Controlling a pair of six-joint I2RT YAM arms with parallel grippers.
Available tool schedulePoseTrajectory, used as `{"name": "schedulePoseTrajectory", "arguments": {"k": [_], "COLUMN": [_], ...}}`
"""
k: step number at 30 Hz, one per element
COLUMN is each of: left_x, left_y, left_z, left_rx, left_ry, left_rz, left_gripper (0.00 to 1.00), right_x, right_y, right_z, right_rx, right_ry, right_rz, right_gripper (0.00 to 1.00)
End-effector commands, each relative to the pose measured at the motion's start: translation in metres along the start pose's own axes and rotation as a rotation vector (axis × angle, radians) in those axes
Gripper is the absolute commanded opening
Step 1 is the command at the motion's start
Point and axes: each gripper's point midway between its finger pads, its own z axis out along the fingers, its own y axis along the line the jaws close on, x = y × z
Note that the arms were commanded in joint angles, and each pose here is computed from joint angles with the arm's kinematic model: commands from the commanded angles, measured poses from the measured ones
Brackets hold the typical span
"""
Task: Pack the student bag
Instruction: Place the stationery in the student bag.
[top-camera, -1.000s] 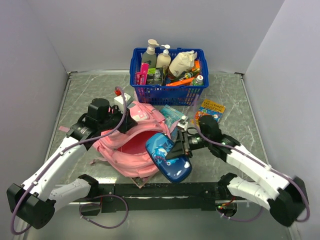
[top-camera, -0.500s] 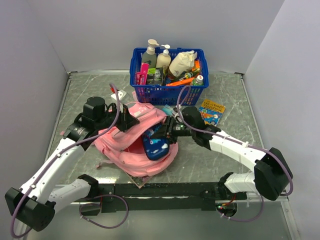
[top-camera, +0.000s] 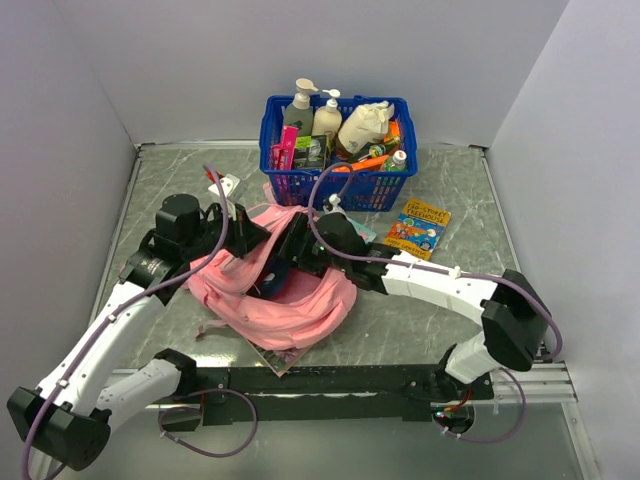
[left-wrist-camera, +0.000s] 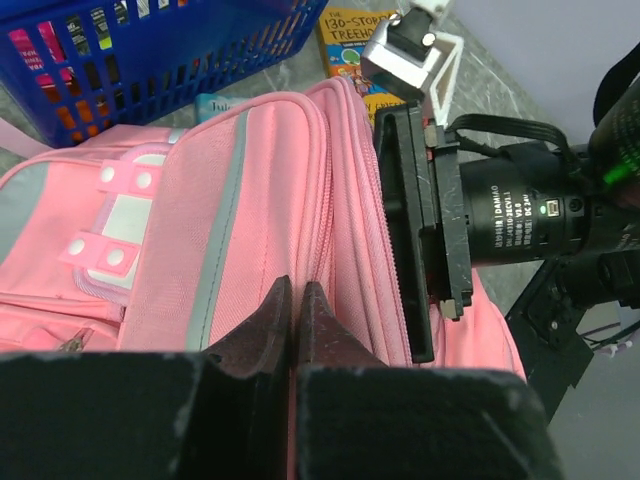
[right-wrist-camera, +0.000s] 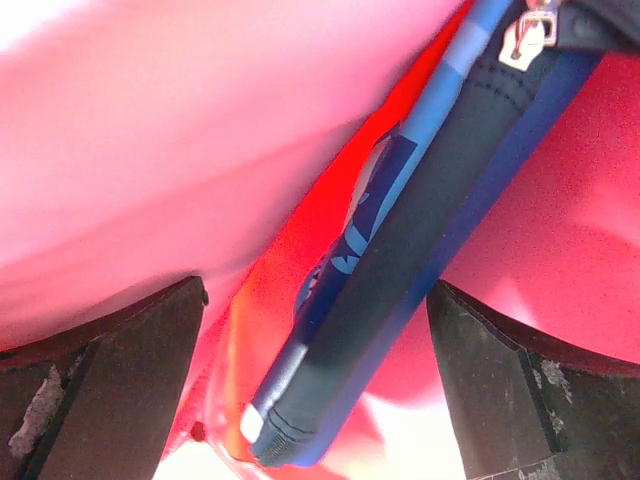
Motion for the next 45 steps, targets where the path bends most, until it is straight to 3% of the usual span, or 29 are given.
{"name": "schedulePoseTrajectory", "arguments": {"k": [1,3,4,6,8,10,11,12,13,16,19,24,27,28,30,36,38,40,41,42,43,45], "left_x": [-0.014,-0.008,-0.007,-0.006,-0.007,-0.011,-0.012,-0.016,-0.018,-0.023,-0.028,-0.034,-0.028,-0.026,-0.018,0.010,0.013,0.007,0.006,-0.005,0.009,0.006], "left_y": [-0.016,-0.012,-0.010,-0.006,-0.004,-0.003,-0.004,-0.004,-0.004,-0.005,-0.007,-0.008,-0.002,-0.002,-0.004,-0.039,-0.052,-0.065,-0.069,-0.072,-0.066,-0.054], "left_z": [-0.001,0.000,0.001,0.002,0.003,0.004,0.004,0.005,0.005,0.008,0.012,0.014,0.018,0.019,0.023,0.036,0.038,0.032,0.029,0.026,0.019,0.012], "left_rx": [0.072,0.056,0.047,0.029,0.019,0.017,0.019,0.019,0.022,0.030,0.049,0.051,0.030,0.031,0.042,0.183,0.246,0.313,0.328,0.340,0.331,0.310], "left_ry": [-0.071,-0.066,-0.064,-0.064,-0.066,-0.071,-0.074,-0.078,-0.082,-0.082,-0.075,-0.075,-0.065,-0.059,-0.035,0.090,0.121,0.149,0.163,0.160,0.237,0.284], "left_rz": [0.036,0.033,0.029,0.030,0.029,0.026,0.023,0.019,0.016,0.007,0.011,0.003,-0.022,-0.032,-0.054,-0.007,0.047,0.110,0.128,0.158,0.210,0.241], "left_gripper": [0.01,0.01,0.01,0.01,0.01,0.01,0.01,0.01,0.01,0.01,0.01,0.01,0.01,0.01,0.01,0.02,0.09,0.36,0.61,0.70,0.77,0.86], "right_x": [-0.022,-0.014,-0.015,-0.007,0.003,0.010,0.015,0.010,0.023,0.033,0.062,0.092,0.092,0.101,0.095,0.130,0.134,0.134,0.136,0.133,0.133,0.131], "right_y": [0.045,0.025,0.029,0.011,0.004,-0.006,-0.012,-0.014,-0.002,0.009,0.023,0.069,0.092,0.064,0.080,0.085,0.079,0.072,0.057,0.054,0.049,0.033], "right_z": [-0.038,-0.048,-0.063,-0.073,-0.088,-0.103,-0.106,-0.112,-0.126,-0.139,-0.139,-0.134,-0.119,-0.102,-0.105,-0.103,-0.103,-0.105,-0.102,-0.105,-0.106,-0.109], "right_rx": [-0.134,-0.109,-0.137,-0.109,-0.108,-0.096,-0.094,-0.082,-0.143,-0.191,-0.253,-0.323,-0.190,-0.048,0.012,-0.089,-0.091,-0.089,-0.070,-0.071,-0.070,-0.056], "right_ry": [-0.086,-0.065,-0.073,-0.060,-0.045,-0.049,-0.048,-0.094,-0.096,-0.170,-0.153,-0.145,-0.160,-0.082,-0.141,-0.111,-0.090,-0.080,-0.064,-0.067,-0.064,-0.058], "right_rz": [-0.201,-0.268,-0.298,-0.387,-0.463,-0.560,-0.599,-0.665,-0.719,-0.873,-1.008,-1.121,-1.132,-1.205,-1.205,-1.248,-1.259,-1.257,-1.268,-1.261,-1.255,-1.239], "right_gripper": [1.00,0.93,0.81,0.72,0.53,0.41,0.40,0.40,0.51,0.70,0.76,0.79,0.80,0.79,0.79,0.80,0.80,0.80,0.80,0.80,0.80,0.80]}}
